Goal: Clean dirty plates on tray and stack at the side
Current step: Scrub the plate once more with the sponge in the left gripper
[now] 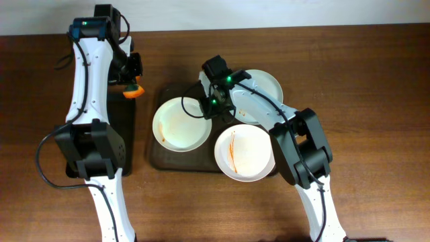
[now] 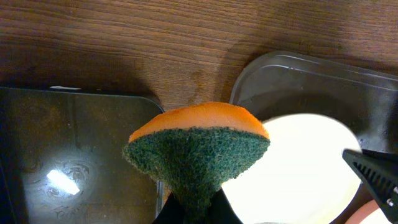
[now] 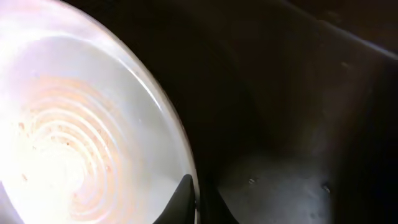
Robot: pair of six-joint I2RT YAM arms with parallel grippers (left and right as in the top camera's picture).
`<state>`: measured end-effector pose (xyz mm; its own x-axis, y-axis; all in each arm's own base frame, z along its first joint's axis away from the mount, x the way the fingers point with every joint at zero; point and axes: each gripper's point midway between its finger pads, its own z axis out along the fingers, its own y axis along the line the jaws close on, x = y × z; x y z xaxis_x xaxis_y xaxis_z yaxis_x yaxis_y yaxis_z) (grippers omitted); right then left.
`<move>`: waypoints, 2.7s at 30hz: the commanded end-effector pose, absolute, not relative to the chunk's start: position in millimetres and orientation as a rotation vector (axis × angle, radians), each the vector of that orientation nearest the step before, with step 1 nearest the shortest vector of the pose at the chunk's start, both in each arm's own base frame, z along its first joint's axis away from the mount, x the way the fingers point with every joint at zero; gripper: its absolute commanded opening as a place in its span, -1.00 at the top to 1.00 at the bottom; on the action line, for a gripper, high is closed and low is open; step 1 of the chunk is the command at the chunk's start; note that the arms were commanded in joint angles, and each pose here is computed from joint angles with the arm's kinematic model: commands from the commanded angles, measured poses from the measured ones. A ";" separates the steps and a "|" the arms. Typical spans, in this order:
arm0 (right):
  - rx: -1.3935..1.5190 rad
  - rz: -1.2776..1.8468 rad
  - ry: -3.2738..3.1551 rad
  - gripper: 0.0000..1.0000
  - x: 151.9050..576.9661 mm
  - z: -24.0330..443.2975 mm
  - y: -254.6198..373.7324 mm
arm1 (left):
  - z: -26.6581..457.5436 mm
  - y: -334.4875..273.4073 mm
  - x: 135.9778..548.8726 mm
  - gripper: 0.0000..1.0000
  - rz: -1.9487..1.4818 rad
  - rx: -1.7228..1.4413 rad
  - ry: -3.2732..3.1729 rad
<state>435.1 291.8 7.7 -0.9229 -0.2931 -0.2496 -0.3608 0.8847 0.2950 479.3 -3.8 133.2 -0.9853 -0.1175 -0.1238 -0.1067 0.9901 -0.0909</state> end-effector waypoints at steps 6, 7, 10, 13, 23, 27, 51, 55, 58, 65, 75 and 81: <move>0.265 -0.003 2.923 0.92 448.3 -16.7 210.4 | 90.8 -53.6 465.7 1.00 -0.148 -0.057 3.109; 0.265 -0.003 2.923 0.92 448.4 -16.7 210.2 | 82.4 -63.3 464.0 1.00 -0.147 -0.025 3.117; 0.264 -0.005 2.924 0.92 448.1 -17.0 210.0 | 55.6 -89.5 455.8 1.00 -0.145 0.065 3.142; 0.263 -0.005 2.924 0.92 448.2 -16.9 210.1 | 33.4 -128.1 448.5 1.00 -0.323 0.255 3.124; 0.259 -0.009 2.929 0.92 446.9 -17.2 209.4 | -18.2 -129.0 435.3 1.00 -0.428 0.284 3.121; 0.259 -0.010 2.928 0.92 447.0 -17.2 209.4 | -39.7 -129.4 438.5 1.00 -0.418 0.489 3.032; 0.247 0.009 2.908 0.92 452.7 -17.3 212.3 | -69.3 -132.1 336.2 1.00 -0.468 0.834 3.268; 0.247 0.009 2.908 0.92 452.7 -17.3 212.3 | -74.8 -129.8 351.6 1.00 -0.386 0.847 3.212; 0.247 0.006 2.911 0.92 451.9 -17.5 212.0 | -80.6 -111.5 368.8 1.00 -0.166 0.850 3.179; 0.243 0.005 2.912 0.92 451.8 -18.0 211.9 | -78.8 -59.7 427.6 1.00 0.385 0.496 3.031; 0.243 0.005 2.912 0.92 452.0 -18.0 212.0 | -121.3 -64.0 355.8 1.00 0.257 0.457 3.206; 0.243 0.011 2.906 0.92 453.5 -17.6 212.8 | -150.6 -70.0 304.1 1.00 0.095 0.457 3.284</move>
